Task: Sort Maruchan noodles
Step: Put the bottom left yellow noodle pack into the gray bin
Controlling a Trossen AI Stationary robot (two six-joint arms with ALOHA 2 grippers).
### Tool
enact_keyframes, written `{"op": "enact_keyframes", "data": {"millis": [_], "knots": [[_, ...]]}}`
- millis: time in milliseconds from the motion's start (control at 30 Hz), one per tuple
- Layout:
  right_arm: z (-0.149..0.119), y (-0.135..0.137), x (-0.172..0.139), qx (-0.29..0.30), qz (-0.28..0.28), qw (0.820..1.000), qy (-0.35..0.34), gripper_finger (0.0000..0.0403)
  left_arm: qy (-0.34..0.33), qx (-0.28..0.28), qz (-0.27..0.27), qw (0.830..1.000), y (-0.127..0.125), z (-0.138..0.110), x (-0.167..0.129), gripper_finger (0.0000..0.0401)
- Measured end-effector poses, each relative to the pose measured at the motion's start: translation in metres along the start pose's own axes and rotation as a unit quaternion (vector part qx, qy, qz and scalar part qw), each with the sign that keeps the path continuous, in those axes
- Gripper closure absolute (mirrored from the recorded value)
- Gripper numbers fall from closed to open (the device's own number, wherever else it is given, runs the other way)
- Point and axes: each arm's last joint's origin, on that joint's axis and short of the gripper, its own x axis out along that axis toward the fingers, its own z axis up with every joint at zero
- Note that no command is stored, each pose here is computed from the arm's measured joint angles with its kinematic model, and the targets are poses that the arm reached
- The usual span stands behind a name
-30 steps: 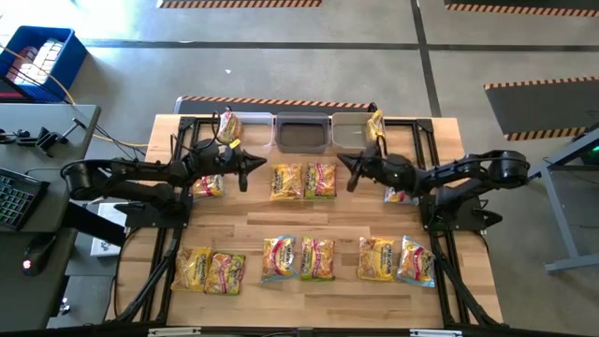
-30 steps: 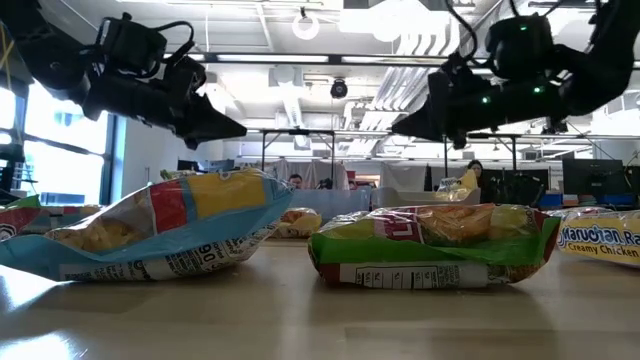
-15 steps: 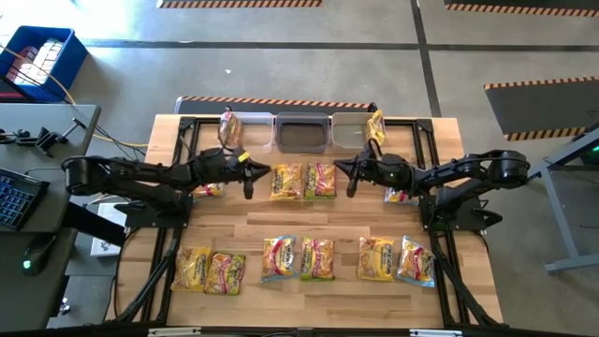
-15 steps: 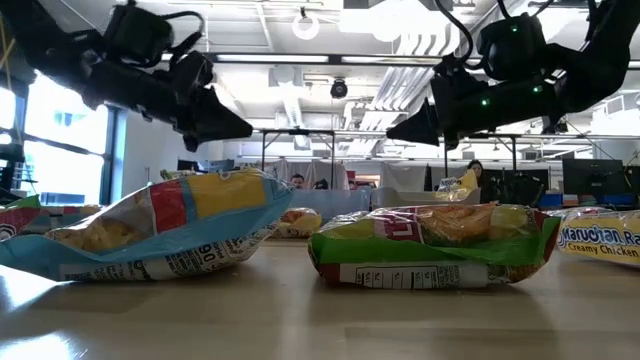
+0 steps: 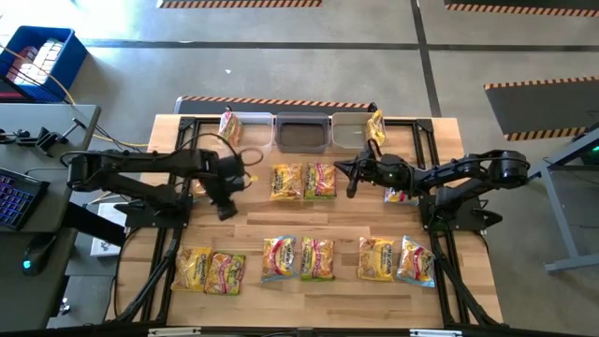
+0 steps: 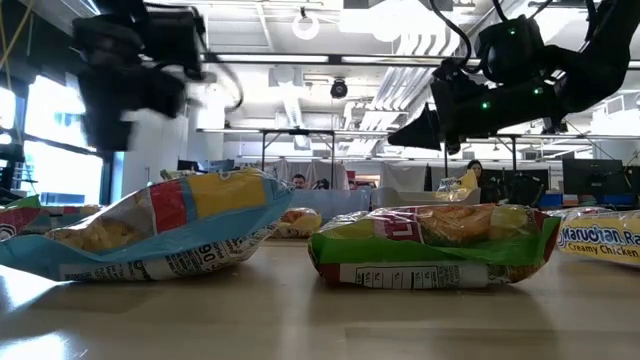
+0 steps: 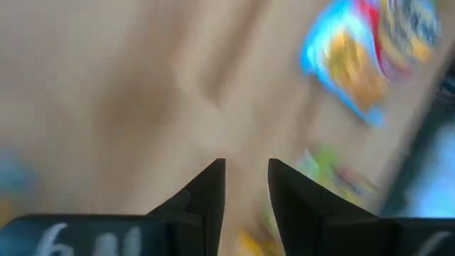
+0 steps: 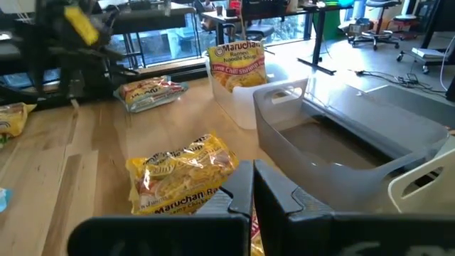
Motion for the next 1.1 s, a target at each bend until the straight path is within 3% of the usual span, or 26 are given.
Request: {"op": "enact_keyframes", "data": {"millis": [100,333,633,1100], "knots": [[-0.002,0.000,0.000,0.000,-0.003,1.000,0.009,0.0403,0.065,-0.031,0.004,0.997,0.000,-0.009,0.010,0.0292],[-0.005,-0.001,0.000,0.000,-0.015,1.000,0.025,0.0403,0.150,-0.031,0.026,0.988,-0.002,-0.018,0.035,0.0263],[-0.006,-0.001,0.000,-0.001,-0.015,0.999,0.032,0.0403,0.206,0.027,0.047,0.977,-0.020,-0.029,0.057,0.0224],[-0.007,-0.001,0.000,-0.001,-0.016,0.999,0.036,0.0403,0.252,0.108,0.071,0.959,-0.046,-0.048,0.097,0.0221]]}}
